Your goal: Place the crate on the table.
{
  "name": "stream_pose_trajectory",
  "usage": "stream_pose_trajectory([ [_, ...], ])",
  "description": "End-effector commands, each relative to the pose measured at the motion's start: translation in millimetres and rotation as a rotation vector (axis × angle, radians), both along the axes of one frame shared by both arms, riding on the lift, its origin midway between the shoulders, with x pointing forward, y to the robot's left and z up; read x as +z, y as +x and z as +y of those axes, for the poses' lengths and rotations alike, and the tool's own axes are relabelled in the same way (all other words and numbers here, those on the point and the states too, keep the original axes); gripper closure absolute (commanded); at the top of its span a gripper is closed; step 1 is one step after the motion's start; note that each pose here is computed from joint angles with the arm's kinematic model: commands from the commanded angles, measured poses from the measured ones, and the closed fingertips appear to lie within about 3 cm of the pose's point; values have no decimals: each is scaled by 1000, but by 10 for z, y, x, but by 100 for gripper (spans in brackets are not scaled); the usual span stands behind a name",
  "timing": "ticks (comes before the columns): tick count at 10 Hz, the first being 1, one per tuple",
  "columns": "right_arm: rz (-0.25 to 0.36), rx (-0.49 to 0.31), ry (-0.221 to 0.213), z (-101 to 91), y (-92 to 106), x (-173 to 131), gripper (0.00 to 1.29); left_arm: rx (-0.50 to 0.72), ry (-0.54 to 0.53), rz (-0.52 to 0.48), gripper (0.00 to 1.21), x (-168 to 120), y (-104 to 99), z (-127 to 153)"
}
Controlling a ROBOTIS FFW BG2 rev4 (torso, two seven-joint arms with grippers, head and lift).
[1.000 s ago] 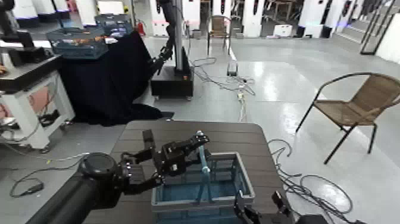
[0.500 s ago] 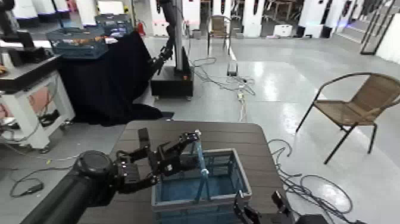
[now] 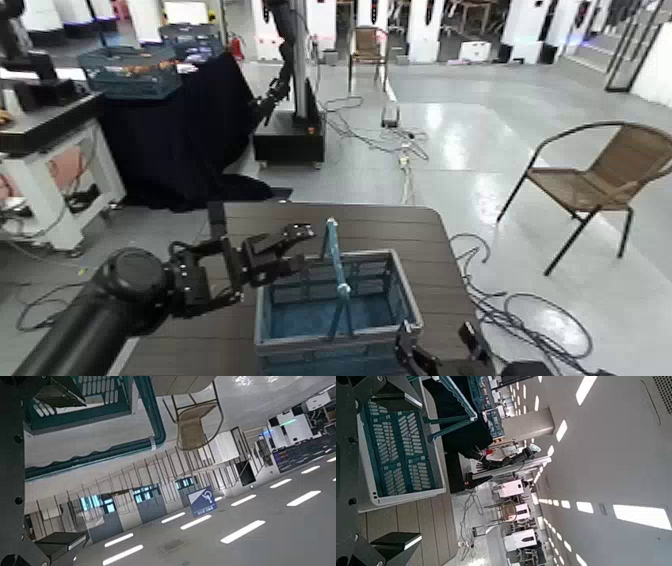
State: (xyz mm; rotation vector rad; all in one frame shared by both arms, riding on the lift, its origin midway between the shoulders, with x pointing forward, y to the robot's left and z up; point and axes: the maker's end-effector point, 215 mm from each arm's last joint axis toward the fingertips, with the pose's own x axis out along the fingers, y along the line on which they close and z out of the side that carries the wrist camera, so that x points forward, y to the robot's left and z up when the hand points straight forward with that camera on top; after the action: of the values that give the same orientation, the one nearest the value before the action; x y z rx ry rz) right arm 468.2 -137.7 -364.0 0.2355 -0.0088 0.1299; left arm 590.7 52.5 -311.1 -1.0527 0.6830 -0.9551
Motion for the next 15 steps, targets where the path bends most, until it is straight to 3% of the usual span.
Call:
stream_pose_trajectory([
  [1,2,-5,0,-21,-6,-6,15,116,138,-118,12,74,-10,426],
  [6,-5,-17,2,-90,-24,0,15,477,447,-419,12,74,-190,1133],
  [10,-10,-25,1,-135,-35,9,15,687,651,-622,12,-138,-561,1390],
  [13,-13,-34,-1,-175,-42,12,15,899,755,-673,12,-347,-964,1719],
  [15,-13,-36,-5,-181,-52,19,15,928,803,-684,12,-421,-1115,1756],
])
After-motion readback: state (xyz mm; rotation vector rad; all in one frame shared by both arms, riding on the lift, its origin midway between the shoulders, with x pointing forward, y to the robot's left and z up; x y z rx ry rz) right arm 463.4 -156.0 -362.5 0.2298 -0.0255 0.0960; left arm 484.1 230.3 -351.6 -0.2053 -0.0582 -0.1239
